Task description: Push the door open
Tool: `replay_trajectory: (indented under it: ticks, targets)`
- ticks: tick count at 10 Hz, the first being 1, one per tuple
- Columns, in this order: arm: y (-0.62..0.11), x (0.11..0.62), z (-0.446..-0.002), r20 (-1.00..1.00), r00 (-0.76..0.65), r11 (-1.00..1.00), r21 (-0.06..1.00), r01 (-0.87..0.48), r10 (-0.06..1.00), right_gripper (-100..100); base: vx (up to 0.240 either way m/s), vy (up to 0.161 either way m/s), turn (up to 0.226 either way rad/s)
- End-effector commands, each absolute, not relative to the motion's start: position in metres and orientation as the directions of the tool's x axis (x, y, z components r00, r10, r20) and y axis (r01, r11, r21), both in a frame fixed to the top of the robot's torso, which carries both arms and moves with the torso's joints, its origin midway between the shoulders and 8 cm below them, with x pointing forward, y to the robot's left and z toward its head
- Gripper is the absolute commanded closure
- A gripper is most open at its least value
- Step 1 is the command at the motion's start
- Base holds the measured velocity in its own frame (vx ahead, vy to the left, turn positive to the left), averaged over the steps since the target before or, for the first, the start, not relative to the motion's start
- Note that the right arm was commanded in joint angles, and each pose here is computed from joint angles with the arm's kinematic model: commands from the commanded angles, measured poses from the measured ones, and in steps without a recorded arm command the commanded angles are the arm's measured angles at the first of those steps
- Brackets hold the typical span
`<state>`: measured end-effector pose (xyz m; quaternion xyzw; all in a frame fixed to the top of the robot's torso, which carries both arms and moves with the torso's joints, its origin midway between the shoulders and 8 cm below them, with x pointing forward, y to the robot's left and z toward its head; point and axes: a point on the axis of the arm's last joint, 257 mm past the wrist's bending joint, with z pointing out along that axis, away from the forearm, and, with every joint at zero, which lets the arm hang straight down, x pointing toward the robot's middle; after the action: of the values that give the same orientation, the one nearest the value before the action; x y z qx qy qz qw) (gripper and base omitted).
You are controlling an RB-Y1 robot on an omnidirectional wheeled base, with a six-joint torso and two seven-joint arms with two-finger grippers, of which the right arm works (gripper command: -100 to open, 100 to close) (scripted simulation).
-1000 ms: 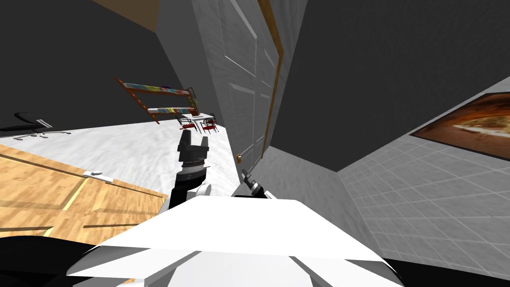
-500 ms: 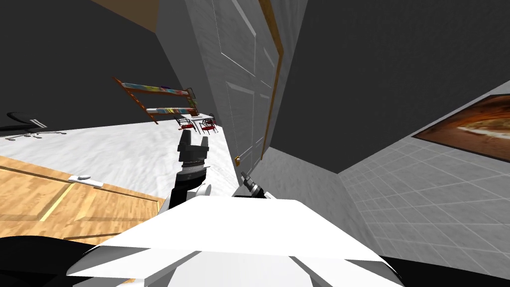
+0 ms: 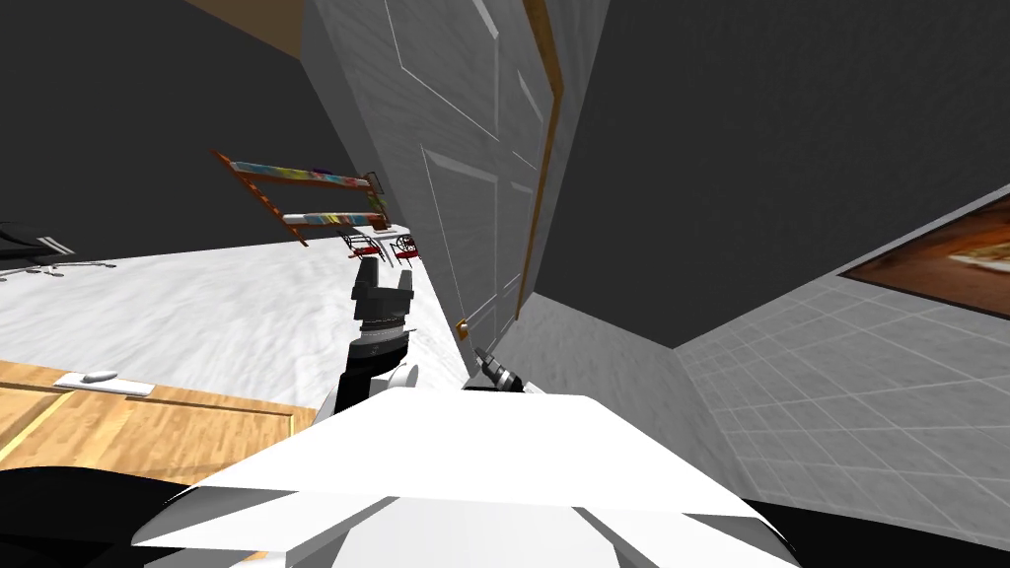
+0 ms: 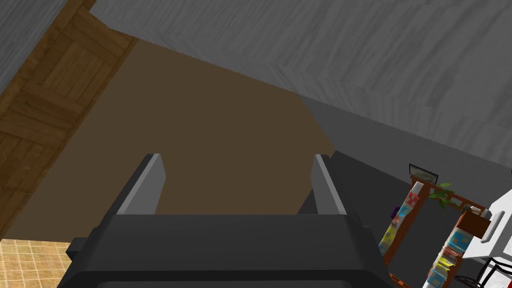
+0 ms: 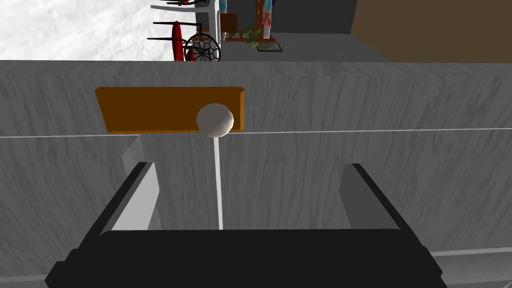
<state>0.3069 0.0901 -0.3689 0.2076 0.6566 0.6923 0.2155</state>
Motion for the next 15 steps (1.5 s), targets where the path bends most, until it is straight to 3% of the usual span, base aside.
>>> replay_trajectory:
  ticks: [1, 5, 13, 14, 15]
  targets:
    - [0.090, 0.301, -0.378, 0.003, -0.832, -0.027, 1.000, -0.014, 0.554, -100, 0.190, -0.038, 0.002]
    - [0.091, 0.297, -0.387, 0.001, -0.839, -0.010, 1.000, -0.005, 0.545, -100, 0.137, 0.000, 0.020]
    - [0.092, 0.300, -0.391, 0.003, -0.826, -0.009, 1.000, -0.003, 0.564, -100, 0.116, 0.146, 0.035]
    - [0.092, 0.300, -0.391, 0.003, -0.826, -0.009, 1.000, -0.003, 0.564, 100, -0.005, -0.009, -0.002]
    - [0.092, 0.300, -0.391, 0.003, -0.826, -0.009, 1.000, -0.003, 0.564, 100, -0.019, -0.029, 0.004]
